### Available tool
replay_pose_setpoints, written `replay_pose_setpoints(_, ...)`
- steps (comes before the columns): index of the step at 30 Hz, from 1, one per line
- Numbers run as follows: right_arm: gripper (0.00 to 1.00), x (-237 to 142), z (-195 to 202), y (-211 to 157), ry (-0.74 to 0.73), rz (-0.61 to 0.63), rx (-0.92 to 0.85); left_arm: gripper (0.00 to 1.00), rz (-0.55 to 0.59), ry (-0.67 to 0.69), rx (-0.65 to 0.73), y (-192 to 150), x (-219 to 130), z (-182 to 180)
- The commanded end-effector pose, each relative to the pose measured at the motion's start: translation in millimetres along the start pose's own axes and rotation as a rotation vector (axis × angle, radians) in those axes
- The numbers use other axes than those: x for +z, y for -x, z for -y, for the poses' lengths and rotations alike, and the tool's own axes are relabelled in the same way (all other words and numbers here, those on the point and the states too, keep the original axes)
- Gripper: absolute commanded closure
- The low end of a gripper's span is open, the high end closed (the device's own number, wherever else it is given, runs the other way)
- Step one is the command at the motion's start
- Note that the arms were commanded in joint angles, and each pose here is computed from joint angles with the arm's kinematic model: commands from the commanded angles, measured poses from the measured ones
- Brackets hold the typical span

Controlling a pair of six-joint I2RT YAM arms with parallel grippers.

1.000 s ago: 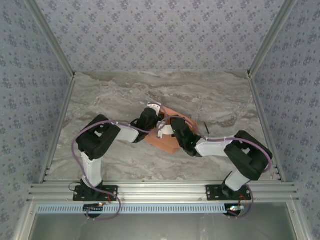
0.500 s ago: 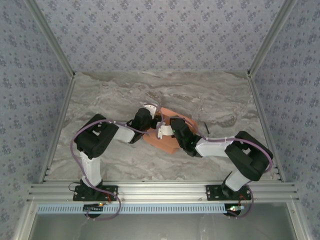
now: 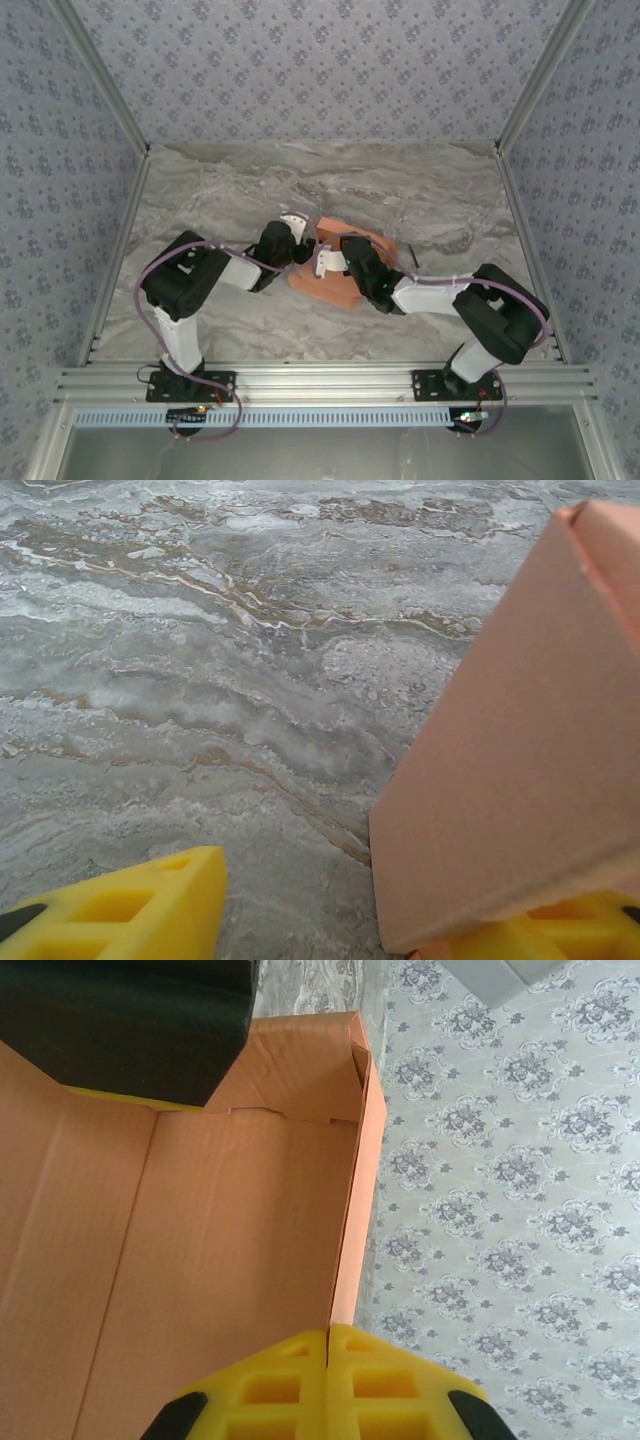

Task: Fold the paper box

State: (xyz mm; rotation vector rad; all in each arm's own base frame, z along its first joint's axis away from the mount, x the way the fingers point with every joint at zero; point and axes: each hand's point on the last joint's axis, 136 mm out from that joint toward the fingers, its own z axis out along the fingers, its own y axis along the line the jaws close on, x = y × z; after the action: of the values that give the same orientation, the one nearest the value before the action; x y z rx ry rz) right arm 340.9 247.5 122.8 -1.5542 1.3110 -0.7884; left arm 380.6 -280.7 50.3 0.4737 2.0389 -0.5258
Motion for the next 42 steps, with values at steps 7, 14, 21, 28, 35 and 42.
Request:
replay_pose_setpoints(7,1.00,-4.7,0.8,-7.8,0.109,-0.011,0.105,0.41,0.082,-0.077,0.050,28.0,-25.7,7.9)
replay_pose_setpoints(14,1.00,-5.5,8.2,-10.6,0.152,0.008,0.194,0.41,0.060,-0.142,0.063,29.7,-25.8,13.9)
replay_pose_setpoints(21,1.00,-3.6,8.6,-12.7,0.179,0.013,0.238,0.43,0.037,-0.194,0.071,34.0,-19.6,22.7)
replay_pose_setpoints(28,1.00,-1.4,8.7,-14.9,0.196,0.009,0.260,0.42,0.040,-0.233,0.069,37.0,-19.1,29.8)
replay_pose_setpoints(35,1.00,-0.6,7.0,-13.8,0.252,0.023,0.321,0.45,0.017,-0.275,0.076,37.9,-9.6,36.8)
replay_pose_setpoints(42,1.00,2.0,8.2,-17.0,0.327,0.035,0.418,0.46,-0.018,-0.297,0.047,32.3,-0.7,32.9)
